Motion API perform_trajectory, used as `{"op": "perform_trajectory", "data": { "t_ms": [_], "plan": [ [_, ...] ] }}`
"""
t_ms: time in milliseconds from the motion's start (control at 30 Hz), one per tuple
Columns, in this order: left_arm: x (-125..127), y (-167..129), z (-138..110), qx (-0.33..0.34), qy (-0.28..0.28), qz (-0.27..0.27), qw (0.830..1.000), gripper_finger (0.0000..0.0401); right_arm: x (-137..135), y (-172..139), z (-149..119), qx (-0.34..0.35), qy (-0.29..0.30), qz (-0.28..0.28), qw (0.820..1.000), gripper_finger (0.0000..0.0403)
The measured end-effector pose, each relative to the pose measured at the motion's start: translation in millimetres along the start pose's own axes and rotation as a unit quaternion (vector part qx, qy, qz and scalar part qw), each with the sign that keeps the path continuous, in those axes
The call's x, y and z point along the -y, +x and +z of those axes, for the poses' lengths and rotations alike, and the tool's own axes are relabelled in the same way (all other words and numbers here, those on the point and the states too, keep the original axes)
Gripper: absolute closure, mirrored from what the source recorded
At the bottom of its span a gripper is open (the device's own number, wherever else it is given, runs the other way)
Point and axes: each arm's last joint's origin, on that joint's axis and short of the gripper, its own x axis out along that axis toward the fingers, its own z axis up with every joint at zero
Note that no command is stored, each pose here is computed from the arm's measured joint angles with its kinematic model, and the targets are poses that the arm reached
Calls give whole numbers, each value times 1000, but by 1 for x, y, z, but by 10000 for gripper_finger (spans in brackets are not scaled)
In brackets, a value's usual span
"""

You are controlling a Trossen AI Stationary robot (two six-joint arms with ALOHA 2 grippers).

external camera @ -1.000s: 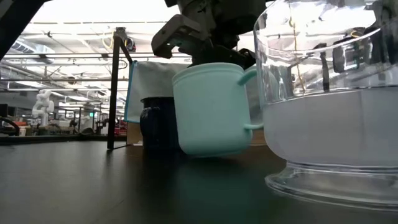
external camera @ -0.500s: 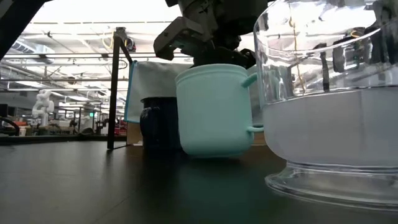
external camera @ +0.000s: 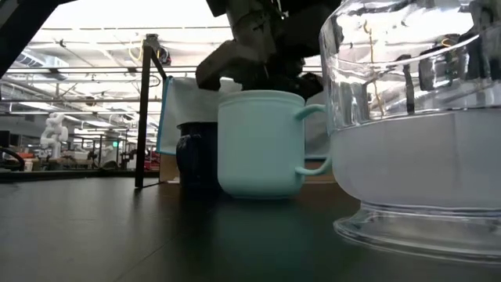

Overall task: Stack small to large cups/mugs on shelf
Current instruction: Move the light blue mug to the center of the table

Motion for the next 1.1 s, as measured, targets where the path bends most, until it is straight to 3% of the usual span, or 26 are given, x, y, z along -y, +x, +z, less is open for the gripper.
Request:
{"op": "perform_trajectory", "data": {
  "t_ms": [367, 733, 933, 1100],
  "plan": [
    [5, 0, 6, 2, 5, 22, 1000, 300, 0, 0, 0, 0, 0, 0, 1000, 403],
    [8, -1, 8, 0, 0, 21, 1000, 206, 0, 0, 0, 0, 0, 0, 1000, 403],
    [4, -18, 17, 11, -3, 28, 1000, 153, 0, 0, 0, 0, 0, 0, 1000, 403],
    [1, -40, 28, 25, 2, 37, 999, 134, 0, 0, 0, 0, 0, 0, 1000, 403]
  ]
}}
